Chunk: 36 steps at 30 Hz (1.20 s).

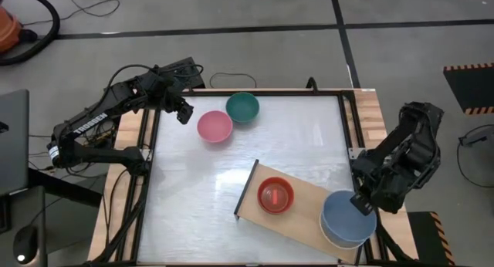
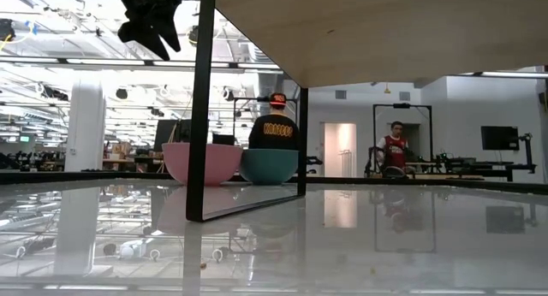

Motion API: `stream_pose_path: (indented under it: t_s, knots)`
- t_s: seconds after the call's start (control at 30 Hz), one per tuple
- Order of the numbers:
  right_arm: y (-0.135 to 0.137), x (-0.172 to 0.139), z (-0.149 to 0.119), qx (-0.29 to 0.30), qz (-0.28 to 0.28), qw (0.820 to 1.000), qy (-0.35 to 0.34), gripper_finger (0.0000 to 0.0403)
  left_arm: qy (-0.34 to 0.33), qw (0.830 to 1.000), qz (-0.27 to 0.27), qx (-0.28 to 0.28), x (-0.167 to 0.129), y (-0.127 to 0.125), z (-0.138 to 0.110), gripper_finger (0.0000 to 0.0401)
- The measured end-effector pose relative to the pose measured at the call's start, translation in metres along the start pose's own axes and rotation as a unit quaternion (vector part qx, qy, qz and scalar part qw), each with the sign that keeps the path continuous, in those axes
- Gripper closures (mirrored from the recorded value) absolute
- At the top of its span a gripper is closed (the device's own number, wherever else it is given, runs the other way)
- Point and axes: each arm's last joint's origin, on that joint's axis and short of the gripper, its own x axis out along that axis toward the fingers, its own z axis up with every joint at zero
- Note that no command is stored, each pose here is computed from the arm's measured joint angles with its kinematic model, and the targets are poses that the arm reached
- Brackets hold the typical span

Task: Place and stack bowls onto a shelf
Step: Stack the blue bowl on top of the light gray bowl on the shelf

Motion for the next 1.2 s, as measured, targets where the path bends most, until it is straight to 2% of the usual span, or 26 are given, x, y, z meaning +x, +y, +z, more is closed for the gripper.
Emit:
stream_pose_path:
  t_s: [0.13, 0.37, 0.67, 0.83, 1.0, 1.2]
  knots:
    - [-0.003, 0.010, -0.004, 0.002, -0.021, 1.000, 0.000, 0.0376, -0.001, 1.000, 0.000, -0.001, 0.000, 0.000, 0.000, 0.0182]
    - [-0.004, 0.010, -0.007, 0.008, -0.023, 1.000, 0.002, 0.0376, -0.010, 1.000, -0.002, -0.008, 0.000, 0.000, 0.002, 0.0182]
    - [-0.003, 0.010, -0.003, 0.008, -0.020, 1.000, -0.005, 0.0273, -0.011, 1.000, -0.003, -0.006, 0.000, -0.001, 0.002, 0.0182]
    - [-0.004, 0.007, -0.001, 0.010, -0.009, 1.000, -0.004, 0.0245, -0.007, 1.000, -0.023, 0.006, 0.000, -0.002, 0.002, 0.0182]
    - [-0.004, -0.003, -0.002, -0.003, 0.008, 1.000, -0.002, 0.0250, 0.000, 0.998, -0.059, 0.019, 0.000, -0.004, 0.001, 0.0182]
    - [-0.003, -0.006, -0.005, -0.013, 0.017, 1.000, 0.003, 0.0293, -0.001, 0.998, -0.056, 0.015, 0.000, -0.004, 0.002, 0.0182]
